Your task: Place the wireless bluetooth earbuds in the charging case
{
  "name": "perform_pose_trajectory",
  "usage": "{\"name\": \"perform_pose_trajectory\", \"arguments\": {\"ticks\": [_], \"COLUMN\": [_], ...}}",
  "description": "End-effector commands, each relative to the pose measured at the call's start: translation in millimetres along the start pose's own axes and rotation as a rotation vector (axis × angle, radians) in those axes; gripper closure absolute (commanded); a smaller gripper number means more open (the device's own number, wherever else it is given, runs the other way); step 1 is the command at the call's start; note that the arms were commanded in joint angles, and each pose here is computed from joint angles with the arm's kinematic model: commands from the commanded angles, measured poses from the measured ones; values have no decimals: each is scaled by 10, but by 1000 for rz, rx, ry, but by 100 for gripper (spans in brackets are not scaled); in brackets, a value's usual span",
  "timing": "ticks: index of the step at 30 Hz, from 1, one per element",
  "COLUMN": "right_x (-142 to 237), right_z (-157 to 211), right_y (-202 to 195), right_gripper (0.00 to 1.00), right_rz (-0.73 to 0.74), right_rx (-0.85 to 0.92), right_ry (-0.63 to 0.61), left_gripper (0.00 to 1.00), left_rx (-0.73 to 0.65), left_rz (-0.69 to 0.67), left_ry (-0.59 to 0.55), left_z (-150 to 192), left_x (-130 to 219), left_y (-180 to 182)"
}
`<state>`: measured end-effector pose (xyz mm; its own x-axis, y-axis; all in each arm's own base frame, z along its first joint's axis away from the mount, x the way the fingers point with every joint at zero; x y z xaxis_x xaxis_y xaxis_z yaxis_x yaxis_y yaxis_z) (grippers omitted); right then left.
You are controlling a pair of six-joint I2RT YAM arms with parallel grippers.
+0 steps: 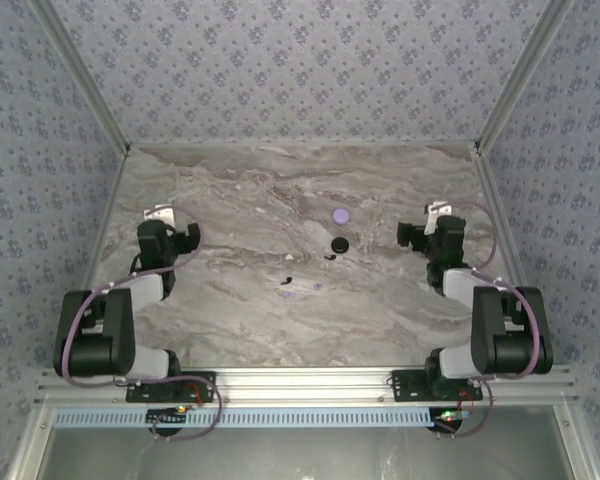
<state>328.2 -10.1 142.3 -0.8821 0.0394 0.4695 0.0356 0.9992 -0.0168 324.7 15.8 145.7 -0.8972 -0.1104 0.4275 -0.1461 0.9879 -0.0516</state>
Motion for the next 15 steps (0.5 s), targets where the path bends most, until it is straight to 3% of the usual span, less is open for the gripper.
{"name": "perform_pose_trajectory", "arguments": {"ticks": [1, 8, 15], "right_x": [119, 127, -41], "right_z": [-71, -291, -457], "right_y": [16, 197, 593], "right_gripper": [0, 0, 0], "right_rz": [14, -26, -81], "right_rx": [-59, -172, -143], "right_ry": [132, 340, 466], "left_gripper": [1, 1, 1], "left_rx": [100, 175, 140], "left_rz": [-55, -29, 90], "left_ry": [69, 285, 213], "left_z": [-169, -395, -499], "left_x": [149, 464, 904], "left_y": [37, -57, -279]}}
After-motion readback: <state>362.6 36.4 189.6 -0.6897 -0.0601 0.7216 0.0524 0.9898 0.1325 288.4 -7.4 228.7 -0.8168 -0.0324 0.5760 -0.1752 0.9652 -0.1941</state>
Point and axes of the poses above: each hand's point on the last joint's axis, 136 mm out from that joint toward the fingers, its own x axis back along the fingers, its own y axis along the line the jaws close on, z = x × y, the point moved 7 cm from there along x, back along the fingers, and after that the axes turned 1 degree about x, right-handed, at the moved point
